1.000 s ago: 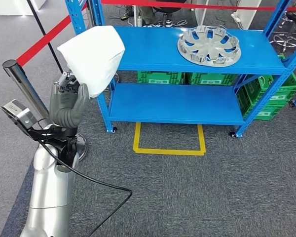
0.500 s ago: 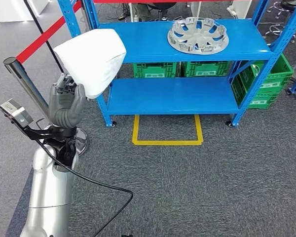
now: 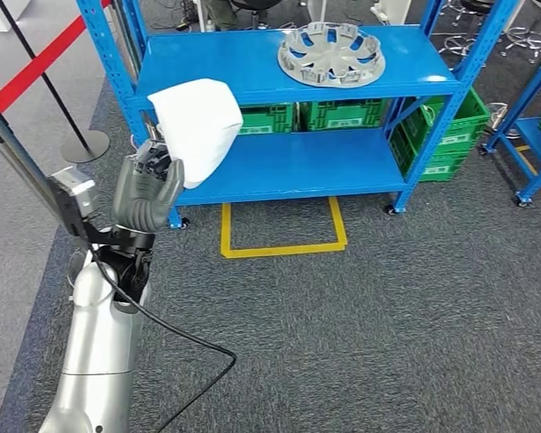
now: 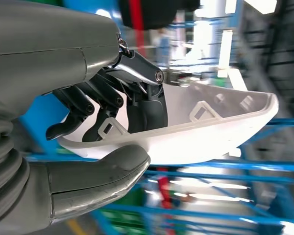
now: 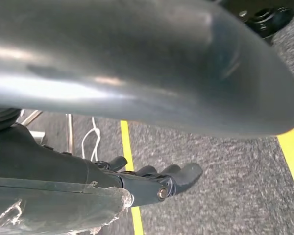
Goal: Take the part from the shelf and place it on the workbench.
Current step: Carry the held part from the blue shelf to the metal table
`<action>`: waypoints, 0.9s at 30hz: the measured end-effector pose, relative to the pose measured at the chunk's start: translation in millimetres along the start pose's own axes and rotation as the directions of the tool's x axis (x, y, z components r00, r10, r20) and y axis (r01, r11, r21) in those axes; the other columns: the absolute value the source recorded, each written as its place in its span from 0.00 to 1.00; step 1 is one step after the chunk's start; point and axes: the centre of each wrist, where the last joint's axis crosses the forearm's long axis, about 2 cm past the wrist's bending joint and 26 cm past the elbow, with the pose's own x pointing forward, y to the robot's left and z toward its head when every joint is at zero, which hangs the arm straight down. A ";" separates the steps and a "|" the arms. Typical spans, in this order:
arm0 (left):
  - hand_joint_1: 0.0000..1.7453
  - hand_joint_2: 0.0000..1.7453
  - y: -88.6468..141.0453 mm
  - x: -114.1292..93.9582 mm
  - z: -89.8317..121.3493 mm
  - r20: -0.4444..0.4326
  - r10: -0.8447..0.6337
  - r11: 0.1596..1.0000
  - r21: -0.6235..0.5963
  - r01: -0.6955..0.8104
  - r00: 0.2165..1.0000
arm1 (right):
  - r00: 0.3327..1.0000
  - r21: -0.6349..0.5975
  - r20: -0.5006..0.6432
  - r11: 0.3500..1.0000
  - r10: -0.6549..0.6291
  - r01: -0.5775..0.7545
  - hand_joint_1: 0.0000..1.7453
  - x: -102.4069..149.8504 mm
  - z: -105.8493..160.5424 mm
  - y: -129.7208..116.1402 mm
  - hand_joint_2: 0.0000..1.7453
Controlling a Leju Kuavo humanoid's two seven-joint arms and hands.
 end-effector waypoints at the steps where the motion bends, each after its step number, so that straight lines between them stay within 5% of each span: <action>1: 1.00 1.00 -0.8 -1.8 -0.1 -0.027 -0.024 1.000 0.015 0.024 0.999 | 1.000 -0.002 0.000 1.000 -0.003 0.003 0.00 0.2 0.0 0.0 0.00; 5: 1.00 1.00 -4.8 -2.6 -7.0 -0.099 -0.087 0.994 0.052 0.092 0.991 | 1.000 -0.016 -0.006 1.000 -0.008 0.008 0.00 0.2 0.0 -0.5 0.00; 12: 1.00 1.00 -10.4 -5.3 -14.1 -0.109 -0.056 0.998 -0.048 0.051 0.992 | 1.000 -0.020 -0.004 1.000 -0.009 0.009 0.00 0.2 -0.3 -2.0 0.00; 27: 1.00 1.00 -9.6 -15.8 -12.5 -0.127 0.005 0.998 -0.065 -0.013 0.992 | 1.000 -0.033 -0.001 0.999 -0.010 0.010 0.00 -4.0 -1.5 -9.6 0.00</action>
